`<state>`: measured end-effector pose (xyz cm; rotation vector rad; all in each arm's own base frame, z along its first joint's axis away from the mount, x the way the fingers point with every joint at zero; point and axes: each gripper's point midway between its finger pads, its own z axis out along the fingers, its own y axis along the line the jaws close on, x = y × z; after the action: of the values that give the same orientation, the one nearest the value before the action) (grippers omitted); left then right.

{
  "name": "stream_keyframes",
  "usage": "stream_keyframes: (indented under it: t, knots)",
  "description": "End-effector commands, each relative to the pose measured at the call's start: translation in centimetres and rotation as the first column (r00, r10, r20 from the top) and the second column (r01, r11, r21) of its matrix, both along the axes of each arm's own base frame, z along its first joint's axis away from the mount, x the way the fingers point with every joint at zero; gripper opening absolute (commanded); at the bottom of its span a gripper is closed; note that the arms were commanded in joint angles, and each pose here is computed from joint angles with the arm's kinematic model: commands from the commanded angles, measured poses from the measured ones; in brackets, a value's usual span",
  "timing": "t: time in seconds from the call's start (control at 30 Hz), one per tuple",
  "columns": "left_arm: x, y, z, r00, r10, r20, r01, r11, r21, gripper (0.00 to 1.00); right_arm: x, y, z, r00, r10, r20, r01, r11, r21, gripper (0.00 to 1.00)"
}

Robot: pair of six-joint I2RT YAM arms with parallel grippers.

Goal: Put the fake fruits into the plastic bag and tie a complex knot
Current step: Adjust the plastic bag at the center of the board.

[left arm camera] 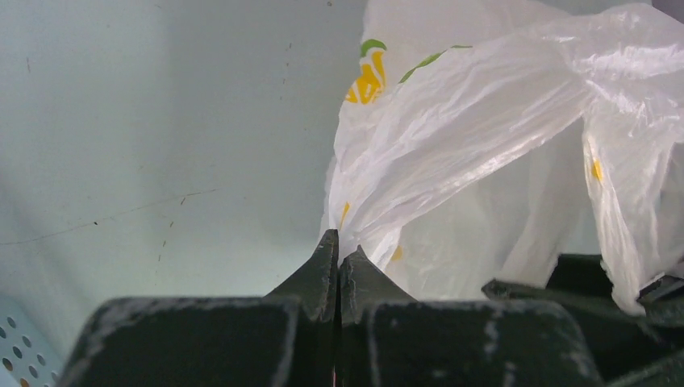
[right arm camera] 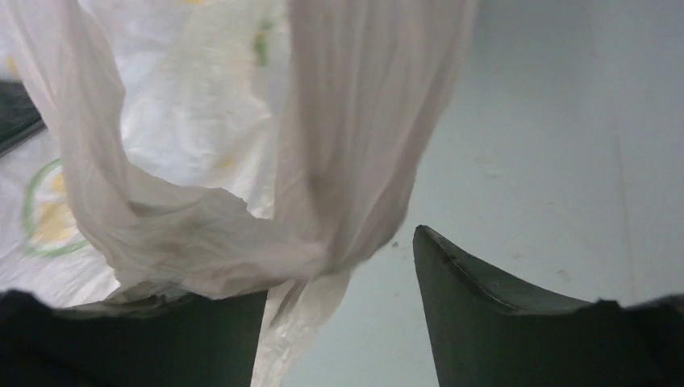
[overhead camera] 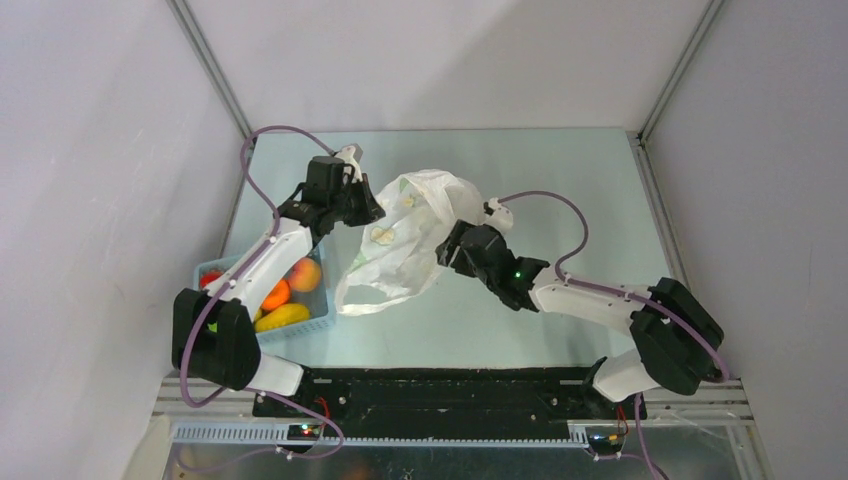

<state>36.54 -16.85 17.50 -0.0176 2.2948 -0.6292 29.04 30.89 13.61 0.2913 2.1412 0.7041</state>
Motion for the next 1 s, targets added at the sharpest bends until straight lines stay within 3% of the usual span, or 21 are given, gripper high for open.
stream_keyframes:
  t: [0.0, 0.2, 0.3, 0.33, 0.6, 0.83, 0.93, 0.97]
  knots:
    - [0.4, 0.1, 3.0, 0.996, 0.003, 0.087, -0.001, 1.0, -0.024, 0.0, 2.6, -2.0, 1.2, 0.994, -0.101, 0.045, 0.102, 0.994, -0.027, 0.63]
    - [0.8, 2.2, 3.3, 0.991, 0.056, 0.119, -0.065, 0.995, 0.078, 0.0, 3.0, -5.1, 3.2, 0.987, -0.122, 0.105, 0.132, 0.986, -0.098, 0.31]
    - [1.0, 3.6, 3.7, 0.986, 0.09, 0.143, -0.109, 0.985, 0.134, 0.0, 3.4, -7.7, 4.2, 0.983, -0.155, 0.102, 0.165, 0.98, -0.109, 0.05]
    - [1.0, 3.9, 3.8, 0.985, 0.092, 0.148, -0.114, 0.983, 0.146, 0.0, 3.3, -8.5, 4.0, 0.984, -0.155, 0.092, 0.166, 0.977, -0.131, 0.02]
    - [1.1, 5.4, 4.2, 0.982, 0.111, 0.153, -0.14, 0.971, 0.193, 0.0, 3.4, -14.4, 7.7, 0.982, -0.132, 0.135, 0.154, 0.974, -0.163, 0.0]
    - [-1.3, 1.6, 3.9, 0.994, -0.07, 0.081, 0.064, 0.995, 0.08, 0.01, 0.9, -13.2, 9.2, 0.99, 0.112, 0.085, -0.087, 0.963, -0.256, 0.0]
    - [-3.7, -0.3, 3.3, 0.983, -0.172, 0.067, 0.169, 0.984, 0.053, 0.14, -0.5, -11.3, 10.2, 0.971, 0.23, 0.065, -0.207, 0.945, -0.253, 0.0]
    - [-4.6, -1.1, 3.3, 0.972, -0.223, 0.076, 0.217, 0.973, 0.079, 0.26, -1.1, -11.1, 10.0, 0.964, 0.262, 0.049, -0.239, 0.932, -0.271, 0.0]
